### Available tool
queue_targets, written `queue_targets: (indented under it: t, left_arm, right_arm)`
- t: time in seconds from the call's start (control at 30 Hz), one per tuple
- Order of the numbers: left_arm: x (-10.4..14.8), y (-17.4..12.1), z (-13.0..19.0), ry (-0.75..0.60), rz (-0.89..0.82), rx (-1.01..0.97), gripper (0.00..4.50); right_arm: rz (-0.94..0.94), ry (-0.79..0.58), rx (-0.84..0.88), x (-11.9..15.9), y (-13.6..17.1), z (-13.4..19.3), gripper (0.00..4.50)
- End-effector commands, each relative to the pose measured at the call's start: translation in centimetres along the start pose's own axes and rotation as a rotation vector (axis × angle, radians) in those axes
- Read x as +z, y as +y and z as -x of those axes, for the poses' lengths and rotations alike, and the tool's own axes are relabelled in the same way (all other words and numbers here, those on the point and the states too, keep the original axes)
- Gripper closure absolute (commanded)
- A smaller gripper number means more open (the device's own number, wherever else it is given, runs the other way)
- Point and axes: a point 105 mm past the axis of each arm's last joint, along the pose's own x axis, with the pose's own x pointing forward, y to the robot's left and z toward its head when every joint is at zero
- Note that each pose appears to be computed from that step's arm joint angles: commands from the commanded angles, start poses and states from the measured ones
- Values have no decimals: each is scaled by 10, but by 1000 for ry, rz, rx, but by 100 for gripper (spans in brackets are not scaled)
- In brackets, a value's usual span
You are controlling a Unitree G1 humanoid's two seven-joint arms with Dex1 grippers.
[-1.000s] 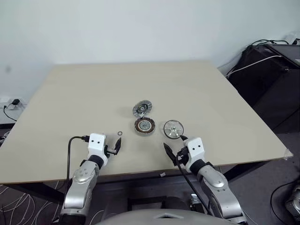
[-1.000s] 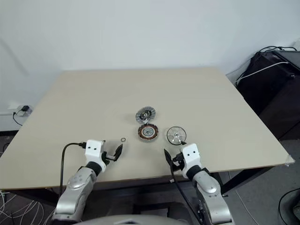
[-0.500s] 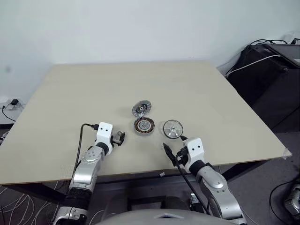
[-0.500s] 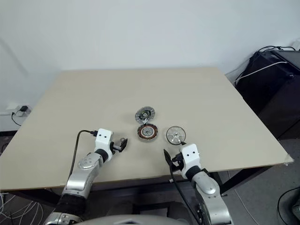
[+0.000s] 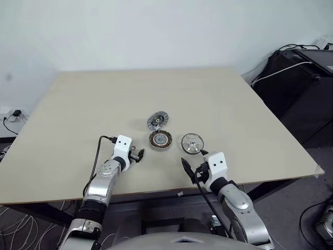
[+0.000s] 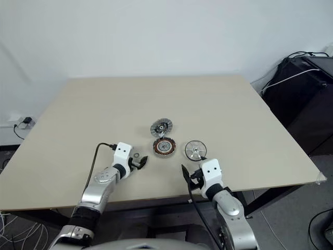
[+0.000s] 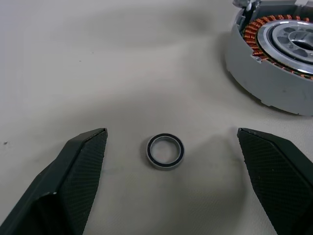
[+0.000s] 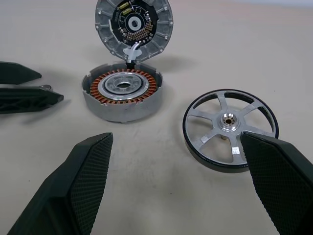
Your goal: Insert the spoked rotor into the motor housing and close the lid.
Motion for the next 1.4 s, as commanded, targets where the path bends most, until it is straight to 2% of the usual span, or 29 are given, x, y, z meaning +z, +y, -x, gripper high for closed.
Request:
queue_targets:
  t: [0.03,0.13,0.47,0.6,0.67,0.77,0.83,0.9,1.4]
  left_arm:
    - [13,-3,-5,-33,-38,-9,0]
    - [12,-3,-6,-23,-48,2,54]
    - [8,1,-4,-8,-50,19,379]
    - [7,3,-2,-10,-52,32,382]
    - [15,4,0,-51,-37,46,382]
    - [36,-1,4,-165,-13,27,382]
    - [59,-24,8,-275,-27,-109,382]
    - [69,-37,10,-315,-37,-188,382]
    - [69,-64,-24,-218,-93,-334,382]
  right_arm:
    - [17,-64,-8,18,-2,0,4]
    - [14,-65,-10,18,-2,0,0]
    - [6,-62,-17,13,-3,-1,0]
    - [5,-58,-19,11,-3,-1,0]
    - [4,-56,-20,9,-4,-1,0]
    - [4,-53,-23,8,-5,0,0]
    - [3,-48,-21,6,-5,-1,0]
    - [3,-47,-18,5,-5,-1,0]
    - [2,-51,-41,4,-7,2,0]
